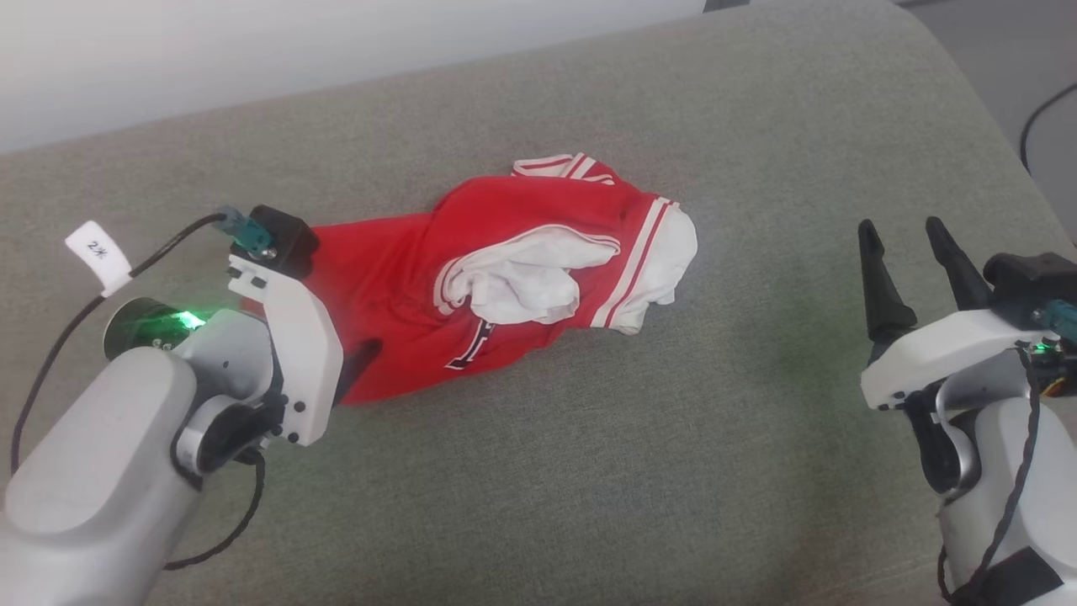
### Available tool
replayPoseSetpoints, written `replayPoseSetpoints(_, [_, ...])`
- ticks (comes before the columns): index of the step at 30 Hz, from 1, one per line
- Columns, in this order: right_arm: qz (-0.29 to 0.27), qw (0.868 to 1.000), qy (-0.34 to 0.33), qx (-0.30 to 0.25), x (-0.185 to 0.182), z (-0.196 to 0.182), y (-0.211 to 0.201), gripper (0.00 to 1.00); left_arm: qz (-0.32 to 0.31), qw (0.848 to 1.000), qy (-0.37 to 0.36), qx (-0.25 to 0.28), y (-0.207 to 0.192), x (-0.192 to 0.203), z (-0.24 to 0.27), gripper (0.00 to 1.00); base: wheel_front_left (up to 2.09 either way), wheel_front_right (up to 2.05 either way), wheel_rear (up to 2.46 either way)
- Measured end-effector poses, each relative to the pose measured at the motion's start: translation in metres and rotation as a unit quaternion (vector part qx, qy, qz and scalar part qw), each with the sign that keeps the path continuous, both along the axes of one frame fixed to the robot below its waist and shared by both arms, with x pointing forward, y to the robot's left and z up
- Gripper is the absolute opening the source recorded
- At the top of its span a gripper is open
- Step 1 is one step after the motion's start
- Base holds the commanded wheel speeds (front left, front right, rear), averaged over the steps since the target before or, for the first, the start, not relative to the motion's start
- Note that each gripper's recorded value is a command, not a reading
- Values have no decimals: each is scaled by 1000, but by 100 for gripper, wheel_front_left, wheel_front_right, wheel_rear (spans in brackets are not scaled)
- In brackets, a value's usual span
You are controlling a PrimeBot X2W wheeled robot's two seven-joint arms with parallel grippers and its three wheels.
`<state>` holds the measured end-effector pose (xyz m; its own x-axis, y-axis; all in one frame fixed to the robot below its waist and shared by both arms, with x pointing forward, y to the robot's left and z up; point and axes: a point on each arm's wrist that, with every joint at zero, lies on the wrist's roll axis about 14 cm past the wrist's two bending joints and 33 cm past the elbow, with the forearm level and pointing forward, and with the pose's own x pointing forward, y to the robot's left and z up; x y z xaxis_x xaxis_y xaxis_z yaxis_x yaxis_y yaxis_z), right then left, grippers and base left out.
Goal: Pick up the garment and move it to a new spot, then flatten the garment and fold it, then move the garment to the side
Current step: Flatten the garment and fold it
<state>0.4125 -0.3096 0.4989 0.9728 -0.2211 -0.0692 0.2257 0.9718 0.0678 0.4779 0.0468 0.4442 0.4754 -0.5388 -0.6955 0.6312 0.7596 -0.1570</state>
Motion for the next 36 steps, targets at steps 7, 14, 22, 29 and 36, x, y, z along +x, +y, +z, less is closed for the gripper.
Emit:
replayPoseSetpoints(7, [-2, 1000, 7, 3, 4, -8, -1, 100, 8, 999, 24, 41, 8, 8, -31, 0, 0, 0, 0])
replayPoseSetpoints(14, [-1, 1000, 8, 3, 10, -12, -1, 100, 18, 998, 45, 38, 13, 12, -43, 0, 0, 0, 0])
replayPoseSetpoints(22, [3, 1000, 3, 0, 17, -9, 2, 100, 80, 996, 21, 40, 54, 26, -24, 0, 0, 0, 0])
replayPoseSetpoints(29, [13, 1000, 7, 2, 20, -11, 10, 100, 148, 987, 13, 65, 116, 19, -16, 0, 0, 0, 0])
replayPoseSetpoints(36, [26, 1000, 5, 6, 22, -10, 20, 100, 176, 982, 24, 62, 133, 4, -14, 100, 0, 0, 0])
